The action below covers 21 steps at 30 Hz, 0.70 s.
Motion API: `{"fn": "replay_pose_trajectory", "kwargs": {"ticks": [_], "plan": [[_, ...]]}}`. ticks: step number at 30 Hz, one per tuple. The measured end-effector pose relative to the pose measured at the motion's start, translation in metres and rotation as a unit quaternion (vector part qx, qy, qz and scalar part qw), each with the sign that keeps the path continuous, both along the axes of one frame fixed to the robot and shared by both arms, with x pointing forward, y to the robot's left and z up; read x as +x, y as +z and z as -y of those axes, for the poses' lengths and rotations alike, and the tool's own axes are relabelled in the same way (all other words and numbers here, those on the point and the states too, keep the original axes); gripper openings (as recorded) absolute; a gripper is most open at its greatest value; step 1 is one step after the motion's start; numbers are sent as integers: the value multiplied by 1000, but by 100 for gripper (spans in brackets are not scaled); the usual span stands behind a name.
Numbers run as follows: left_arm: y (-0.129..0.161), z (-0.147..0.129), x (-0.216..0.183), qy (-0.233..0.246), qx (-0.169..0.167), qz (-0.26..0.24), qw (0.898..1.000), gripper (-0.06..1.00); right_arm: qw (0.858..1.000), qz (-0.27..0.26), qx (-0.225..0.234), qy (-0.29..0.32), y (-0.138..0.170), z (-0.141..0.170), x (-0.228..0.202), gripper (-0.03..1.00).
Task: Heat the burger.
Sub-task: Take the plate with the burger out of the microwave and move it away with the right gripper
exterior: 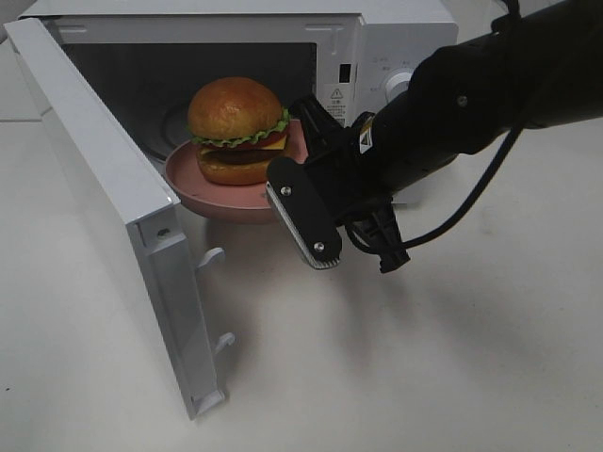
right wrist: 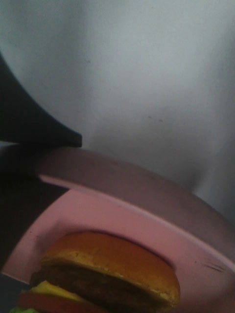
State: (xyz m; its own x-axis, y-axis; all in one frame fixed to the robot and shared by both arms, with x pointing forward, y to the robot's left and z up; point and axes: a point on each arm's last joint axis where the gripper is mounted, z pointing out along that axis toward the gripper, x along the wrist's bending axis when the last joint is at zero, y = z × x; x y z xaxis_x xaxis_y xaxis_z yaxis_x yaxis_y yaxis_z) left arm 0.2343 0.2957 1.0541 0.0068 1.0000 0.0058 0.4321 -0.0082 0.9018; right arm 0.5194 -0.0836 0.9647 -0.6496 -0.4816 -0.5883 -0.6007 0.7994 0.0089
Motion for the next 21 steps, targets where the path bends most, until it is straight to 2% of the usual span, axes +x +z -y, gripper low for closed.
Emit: {"fn": "replay_pose_trajectory", "kwargs": {"ticks": [21], "plan": [[0,0,0,0,0,0,1000,97,1000,-4,5,-14,7,40,-47,13]]}}
